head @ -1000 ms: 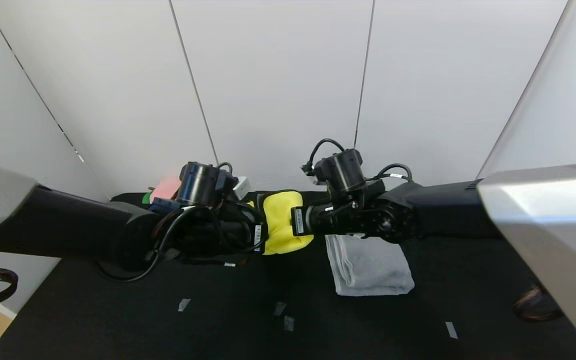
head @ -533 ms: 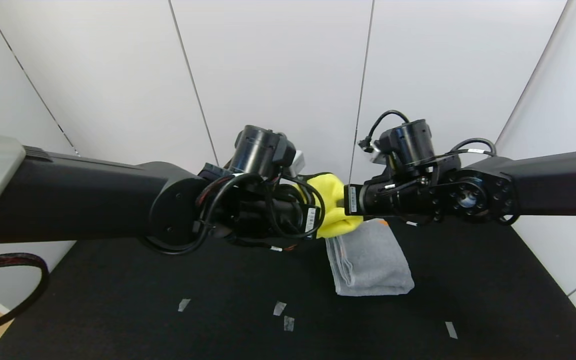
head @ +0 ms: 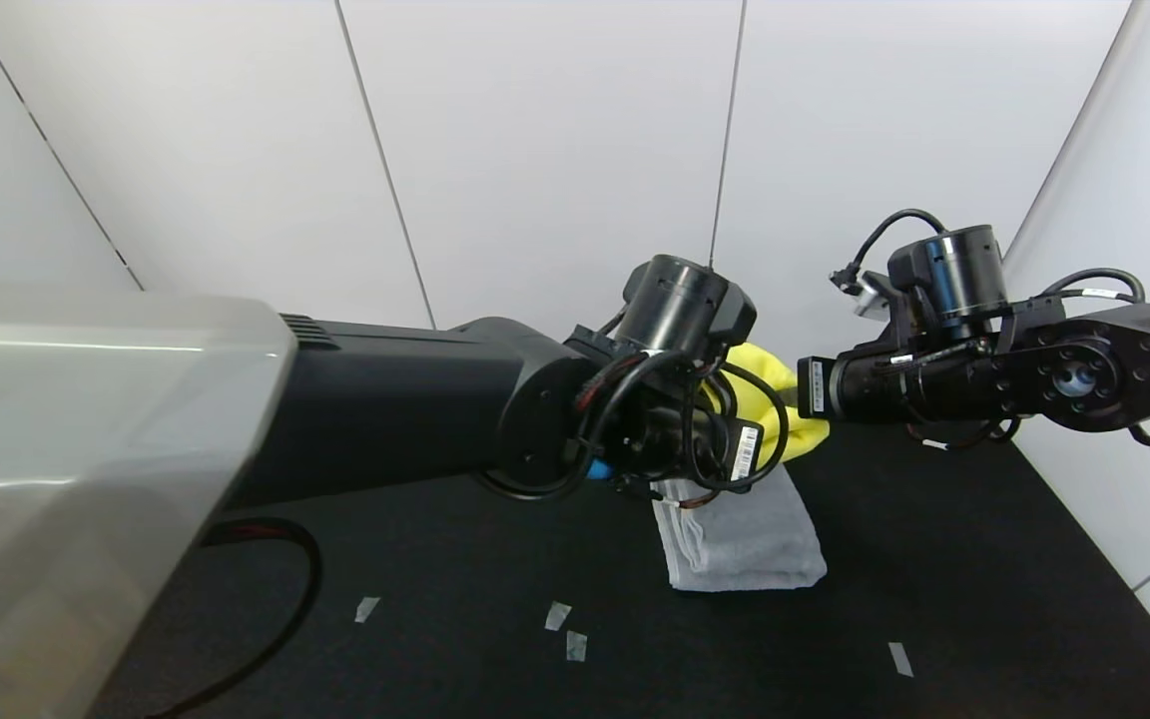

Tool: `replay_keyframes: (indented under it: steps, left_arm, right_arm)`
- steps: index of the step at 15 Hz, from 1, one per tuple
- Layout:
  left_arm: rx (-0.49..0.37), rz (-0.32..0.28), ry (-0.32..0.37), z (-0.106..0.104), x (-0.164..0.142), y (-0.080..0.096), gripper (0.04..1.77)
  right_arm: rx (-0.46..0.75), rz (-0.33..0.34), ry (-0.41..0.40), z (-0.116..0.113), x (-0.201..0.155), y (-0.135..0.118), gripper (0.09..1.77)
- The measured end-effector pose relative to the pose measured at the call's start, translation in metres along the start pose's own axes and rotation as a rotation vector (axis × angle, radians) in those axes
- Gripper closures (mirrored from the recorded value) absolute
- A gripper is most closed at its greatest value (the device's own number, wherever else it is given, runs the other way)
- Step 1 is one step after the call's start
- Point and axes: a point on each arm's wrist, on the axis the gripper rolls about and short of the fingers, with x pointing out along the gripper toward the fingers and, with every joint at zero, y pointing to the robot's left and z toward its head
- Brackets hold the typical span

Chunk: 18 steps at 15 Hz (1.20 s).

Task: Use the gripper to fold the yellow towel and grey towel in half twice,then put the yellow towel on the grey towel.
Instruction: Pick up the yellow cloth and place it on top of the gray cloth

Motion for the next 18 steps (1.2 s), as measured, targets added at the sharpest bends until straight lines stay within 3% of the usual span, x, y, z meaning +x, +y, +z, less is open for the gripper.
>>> replay_keyframes:
  steps: [4, 8, 18]
  left_arm:
    - [0.012, 0.005, 0.019, 0.0, 0.016, -0.006, 1.63]
    - [0.026, 0.058, 0.025, -0.003, 0.03, -0.008, 1.63]
    - [0.048, 0.064, 0.097, -0.028, 0.061, -0.017, 1.63]
  right_arm:
    - [0.014, -0.001, -0.031, 0.0, 0.002, -0.013, 1.74]
    - [0.024, 0.029, -0.032, -0.009, 0.01, -0.023, 1.74]
    - [0.061, -0.013, 0.052, -0.038, 0.032, -0.047, 1.74]
